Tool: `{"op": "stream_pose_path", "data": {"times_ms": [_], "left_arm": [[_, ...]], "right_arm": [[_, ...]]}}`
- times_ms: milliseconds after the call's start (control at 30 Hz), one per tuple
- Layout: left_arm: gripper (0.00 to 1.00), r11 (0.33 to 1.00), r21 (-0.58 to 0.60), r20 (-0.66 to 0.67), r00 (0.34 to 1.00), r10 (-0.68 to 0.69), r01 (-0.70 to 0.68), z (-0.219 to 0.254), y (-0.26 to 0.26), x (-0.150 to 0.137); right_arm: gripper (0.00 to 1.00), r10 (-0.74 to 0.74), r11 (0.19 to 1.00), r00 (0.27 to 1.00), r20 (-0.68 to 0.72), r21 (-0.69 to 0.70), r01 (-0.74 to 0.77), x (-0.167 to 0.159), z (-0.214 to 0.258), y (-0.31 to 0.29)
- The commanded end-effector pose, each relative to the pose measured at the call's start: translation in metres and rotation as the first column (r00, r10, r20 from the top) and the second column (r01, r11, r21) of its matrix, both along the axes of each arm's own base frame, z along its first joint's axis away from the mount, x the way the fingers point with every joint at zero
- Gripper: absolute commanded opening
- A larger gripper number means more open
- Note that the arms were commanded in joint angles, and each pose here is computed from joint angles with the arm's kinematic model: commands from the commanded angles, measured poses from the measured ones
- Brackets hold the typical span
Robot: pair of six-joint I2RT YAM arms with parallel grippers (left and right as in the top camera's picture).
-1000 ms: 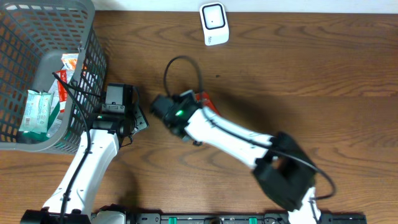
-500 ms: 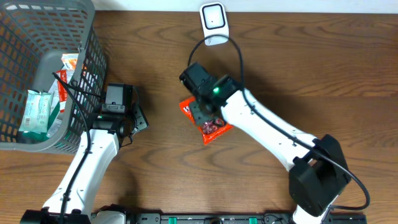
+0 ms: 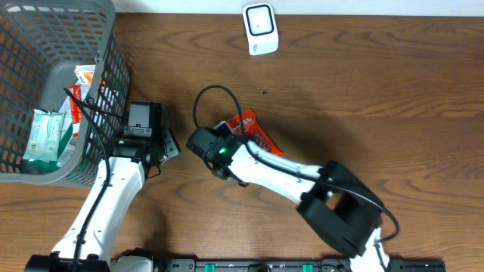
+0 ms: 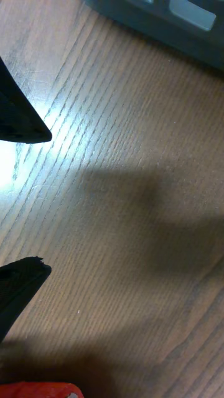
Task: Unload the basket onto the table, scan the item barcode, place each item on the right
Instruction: 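Lift the red bag with the right gripper toward the white scanner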
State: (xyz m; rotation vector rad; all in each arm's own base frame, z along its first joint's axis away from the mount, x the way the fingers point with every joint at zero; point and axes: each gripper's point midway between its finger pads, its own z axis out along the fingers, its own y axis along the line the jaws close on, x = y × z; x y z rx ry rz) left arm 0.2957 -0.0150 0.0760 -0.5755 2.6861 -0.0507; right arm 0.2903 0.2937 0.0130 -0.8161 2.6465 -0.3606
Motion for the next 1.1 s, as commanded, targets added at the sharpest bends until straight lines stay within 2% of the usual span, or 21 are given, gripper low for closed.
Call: {"op": "stream_pose_path", "data": {"times_ms": [0,233,333,533,667,800,867,967,1067], "left_arm": [[0.61,1.000,0.005,-0.022,1.000,0.001,0.000,-0.006,0.002,-0.003],[0.62,1.000,0.005,-0.022,1.000,0.001,0.000,-0.006,0.002,-0.003],[0.61,1.000,0.005,-0.022,1.000,0.001,0.000,-0.006,0.002,-0.003],[0.61,1.000,0.005,-0.022,1.000,0.001,0.000,-0.006,0.002,-0.003],[0.62,1.000,0.005,-0.022,1.000,0.001,0.000,-0.006,0.002,-0.003],[0.62,1.000,0.005,-0.022,1.000,0.001,0.000,-0.006,0.002,-0.003],[0.62,1.000,0.005,-0.022,1.000,0.001,0.000,-0.006,0.002,-0.003],[0.62,1.000,0.005,-0.022,1.000,0.001,0.000,-0.006,0.002,-0.003],[0.62,1.000,0.005,-0.022,1.000,0.001,0.000,-0.006,0.002,-0.004]], "right_arm": [[0.56,0.005,0.995,0.999,0.044,-0.095,-0.001,0.006,-0.017,-0.011],[0.49,0.013,0.998,0.997,-0.080,-0.057,-0.017,-0.013,-0.041,-0.004],[0.55,0.000,0.997,0.998,-0.057,-0.076,-0.004,-0.009,-0.039,-0.008],[0.54,-0.006,0.995,0.999,0.045,-0.095,0.011,0.009,-0.014,-0.008],[0.60,-0.013,0.999,0.997,0.080,-0.043,0.017,0.019,0.022,0.002],[0.77,-0.032,0.999,0.997,0.075,-0.025,0.034,0.023,0.039,-0.003],[0.81,-0.039,0.999,0.999,0.035,-0.018,0.040,0.019,0.035,-0.006],[0.82,-0.056,0.998,0.998,-0.042,-0.010,0.056,0.012,0.020,-0.015],[0.81,-0.076,0.997,0.996,-0.043,-0.031,0.075,0.014,0.011,-0.029]]}}
